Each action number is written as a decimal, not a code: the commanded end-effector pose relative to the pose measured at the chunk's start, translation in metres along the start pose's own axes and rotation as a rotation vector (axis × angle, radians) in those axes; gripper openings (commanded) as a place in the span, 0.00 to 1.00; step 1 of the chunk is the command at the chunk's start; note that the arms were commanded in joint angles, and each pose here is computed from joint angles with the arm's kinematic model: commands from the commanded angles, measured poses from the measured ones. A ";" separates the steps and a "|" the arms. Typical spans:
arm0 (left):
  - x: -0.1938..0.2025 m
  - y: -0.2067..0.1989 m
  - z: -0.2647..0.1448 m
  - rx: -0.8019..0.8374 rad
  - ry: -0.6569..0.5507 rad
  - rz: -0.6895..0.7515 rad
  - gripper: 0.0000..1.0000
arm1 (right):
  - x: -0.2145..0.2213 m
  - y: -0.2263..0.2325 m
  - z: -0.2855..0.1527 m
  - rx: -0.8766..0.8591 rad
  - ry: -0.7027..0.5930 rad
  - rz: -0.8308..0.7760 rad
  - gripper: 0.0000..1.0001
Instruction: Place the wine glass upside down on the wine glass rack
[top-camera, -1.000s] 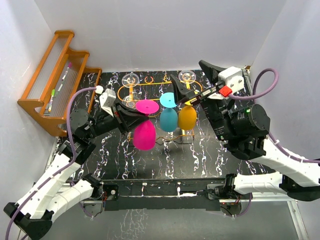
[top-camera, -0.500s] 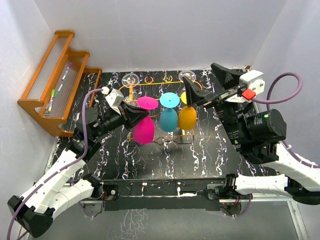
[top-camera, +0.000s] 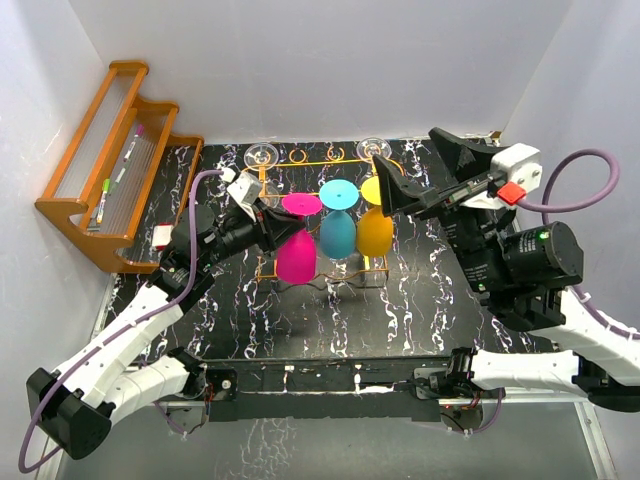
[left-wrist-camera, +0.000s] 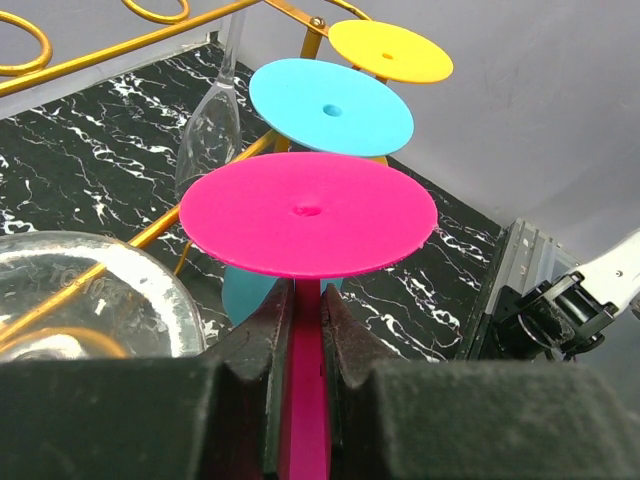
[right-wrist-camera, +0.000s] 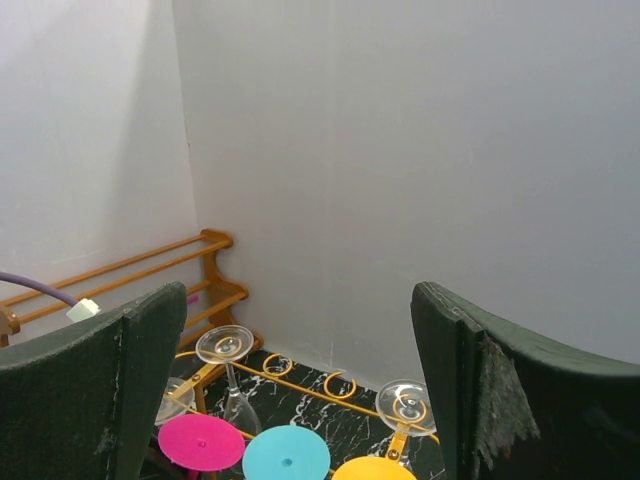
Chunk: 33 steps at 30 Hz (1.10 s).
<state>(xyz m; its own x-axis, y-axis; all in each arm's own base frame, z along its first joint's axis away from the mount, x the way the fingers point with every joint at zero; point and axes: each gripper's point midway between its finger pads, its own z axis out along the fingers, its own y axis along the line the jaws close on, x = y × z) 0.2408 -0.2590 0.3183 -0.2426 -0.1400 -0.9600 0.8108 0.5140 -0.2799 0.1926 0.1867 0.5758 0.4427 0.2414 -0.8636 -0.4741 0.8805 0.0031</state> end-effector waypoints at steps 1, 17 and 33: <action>-0.024 -0.005 0.002 0.001 -0.064 0.018 0.00 | -0.016 -0.009 -0.007 -0.001 -0.039 0.030 0.98; -0.027 0.003 -0.004 -0.045 -0.086 0.025 0.00 | -0.008 -0.007 -0.008 -0.002 -0.019 0.016 0.98; -0.010 0.015 -0.004 -0.086 -0.061 0.023 0.00 | -0.006 -0.003 -0.007 -0.019 -0.007 0.020 0.98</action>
<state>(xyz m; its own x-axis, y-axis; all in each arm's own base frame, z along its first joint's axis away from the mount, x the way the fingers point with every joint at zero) 0.2492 -0.2510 0.3226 -0.2180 -0.1692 -0.9612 0.7771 0.5657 -0.2758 0.1902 0.1815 0.5720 0.4380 0.2341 -0.8679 -0.4763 0.8793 -0.0032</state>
